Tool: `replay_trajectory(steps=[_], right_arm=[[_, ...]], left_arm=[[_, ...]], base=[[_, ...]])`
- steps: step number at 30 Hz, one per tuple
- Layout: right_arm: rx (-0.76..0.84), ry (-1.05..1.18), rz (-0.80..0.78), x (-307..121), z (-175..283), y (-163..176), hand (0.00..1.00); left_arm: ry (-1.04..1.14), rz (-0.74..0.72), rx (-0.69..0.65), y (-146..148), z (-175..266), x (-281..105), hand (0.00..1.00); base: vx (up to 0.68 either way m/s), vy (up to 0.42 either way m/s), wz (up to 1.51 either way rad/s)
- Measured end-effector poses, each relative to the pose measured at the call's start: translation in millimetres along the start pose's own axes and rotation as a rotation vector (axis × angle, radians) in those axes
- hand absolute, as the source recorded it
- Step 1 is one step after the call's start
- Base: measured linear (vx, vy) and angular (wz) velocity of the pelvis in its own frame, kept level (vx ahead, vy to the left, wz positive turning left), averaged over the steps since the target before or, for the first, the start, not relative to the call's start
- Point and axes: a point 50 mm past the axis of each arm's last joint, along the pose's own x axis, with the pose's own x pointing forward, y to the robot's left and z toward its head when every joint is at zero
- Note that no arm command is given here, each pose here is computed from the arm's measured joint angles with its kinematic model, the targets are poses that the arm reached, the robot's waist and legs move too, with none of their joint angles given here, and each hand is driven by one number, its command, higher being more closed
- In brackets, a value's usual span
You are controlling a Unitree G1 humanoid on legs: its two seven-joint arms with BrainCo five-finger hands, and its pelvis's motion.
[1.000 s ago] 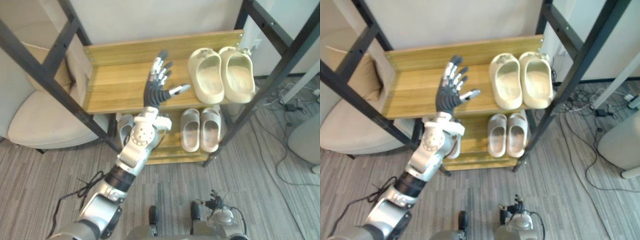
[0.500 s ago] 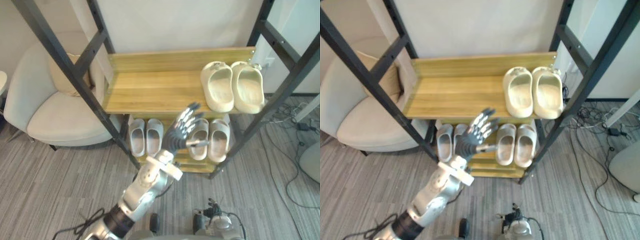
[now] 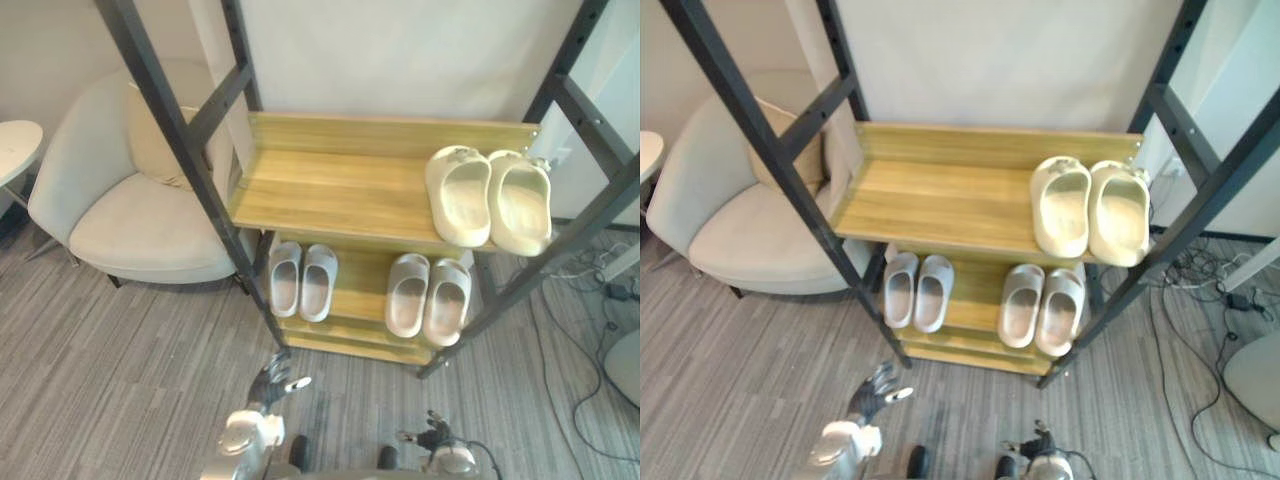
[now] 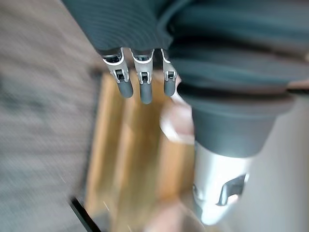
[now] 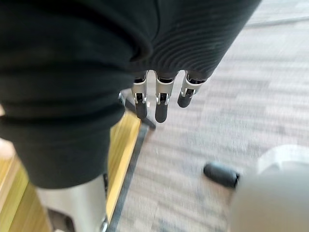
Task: Organize the slippers on the shoe rack
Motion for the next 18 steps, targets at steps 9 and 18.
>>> replay_trajectory(steps=[9,18], right_arm=[[0.034,0.019,0.0,-2,-5,3,0.0],[0.034,-0.038,-0.014,0,9,-1,0.0]], left_arm=[[0.195,0.148,0.05,18,-46,-9,0.0],[0.163,0.189,-0.028,8,-36,-1,0.0]], base=[[0.03,-0.008,0.06],[0.0,-0.028,0.52]])
